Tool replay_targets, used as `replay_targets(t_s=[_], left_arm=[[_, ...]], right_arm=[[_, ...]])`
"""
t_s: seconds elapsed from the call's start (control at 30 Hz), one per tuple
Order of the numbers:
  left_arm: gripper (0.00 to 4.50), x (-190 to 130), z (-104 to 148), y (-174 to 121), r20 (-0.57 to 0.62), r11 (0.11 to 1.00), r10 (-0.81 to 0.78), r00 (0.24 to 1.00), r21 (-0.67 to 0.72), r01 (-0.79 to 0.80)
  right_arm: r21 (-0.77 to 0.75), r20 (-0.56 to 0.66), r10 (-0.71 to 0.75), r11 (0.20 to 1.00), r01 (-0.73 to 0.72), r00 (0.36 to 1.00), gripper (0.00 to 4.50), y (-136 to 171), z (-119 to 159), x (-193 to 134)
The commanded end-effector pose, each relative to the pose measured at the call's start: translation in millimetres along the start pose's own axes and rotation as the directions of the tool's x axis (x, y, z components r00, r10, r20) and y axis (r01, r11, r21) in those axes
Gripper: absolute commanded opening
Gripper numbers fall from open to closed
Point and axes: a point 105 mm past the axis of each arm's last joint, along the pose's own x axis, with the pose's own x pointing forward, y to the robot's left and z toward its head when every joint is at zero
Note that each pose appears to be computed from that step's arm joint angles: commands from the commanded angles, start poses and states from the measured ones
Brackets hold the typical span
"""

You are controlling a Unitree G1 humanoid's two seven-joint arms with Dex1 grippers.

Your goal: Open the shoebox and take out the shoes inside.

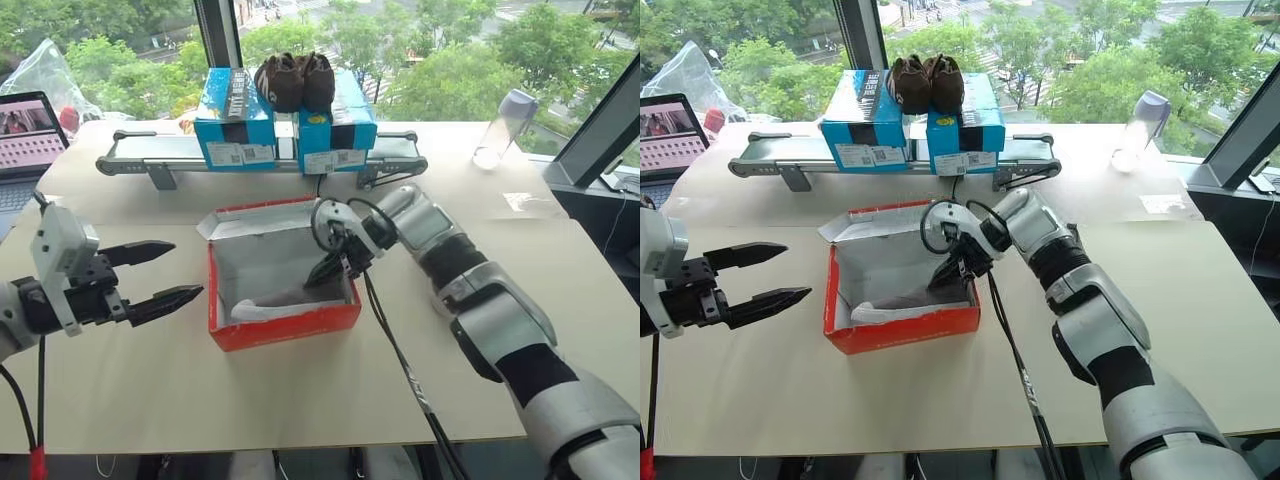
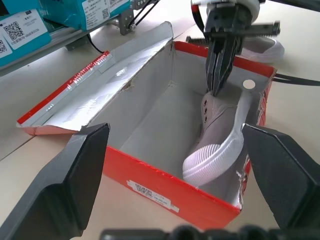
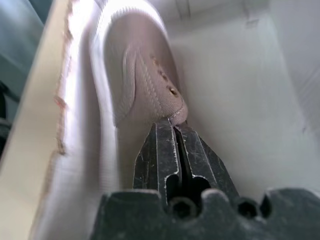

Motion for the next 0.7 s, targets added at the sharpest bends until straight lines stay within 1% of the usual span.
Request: replay_targets(t_s=[0.03,0.13,0.2,0.3,0.43,0.5,0.57,0.63,0.7], left_arm=[[4.50,2.0,9.8,0.9,0.015,0.999,-0.010,1.000,0.049,0.010],[4.50,4.8,9.9,3.0,0.016,0.999,-0.016,1.000,0.050,0.015],[4.50,7.6,10.6,4.0,0.020,0.998,-0.029,0.999,0.052,0.028],[4.50,11.6,11.5,5.6,0.023,0.997,-0.047,0.999,0.055,0.046],[4.50,18.5,11.6,9.0,0.028,0.996,-0.071,0.997,0.058,0.070],[4.50,22.3,12.3,9.8,0.033,0.995,-0.087,0.996,0.059,0.085],[4.50,26.3,12.8,10.6,0.037,0.993,-0.101,0.994,0.061,0.098],[4.50,31.3,13.1,11.0,0.041,0.991,-0.121,0.992,0.063,0.118],[4.50,33.2,13.1,9.5,0.041,0.988,-0.145,0.989,0.063,0.142]], right_arm=[[-0.092,0.124,0.067,0.994,-0.055,0.990,0.01,22.1,48.9,-23.8],[-0.104,0.161,0.075,0.993,-0.059,0.984,0.01,30.8,61.1,-34.1],[-0.128,0.186,0.064,0.991,-0.041,0.980,0.01,38.0,70.5,-47.6],[-0.165,0.213,0.002,0.986,0.034,0.977,0.01,43.4,79.3,-71.1],[-0.124,0.303,-0.111,0.980,0.155,0.947,0.01,50.3,89.9,-112.8],[-0.084,0.336,-0.178,0.972,0.218,0.925,0.01,52.2,89.2,-130.9],[-0.018,0.349,-0.286,0.950,0.312,0.892,0.01,48.2,81.8,-149.2],[0.090,0.334,-0.431,0.900,0.427,0.838,0.01,39.6,65.5,-169.5],[0.166,0.311,-0.513,0.858,0.486,0.800,0.01,35.5,52.9,-179.7]])
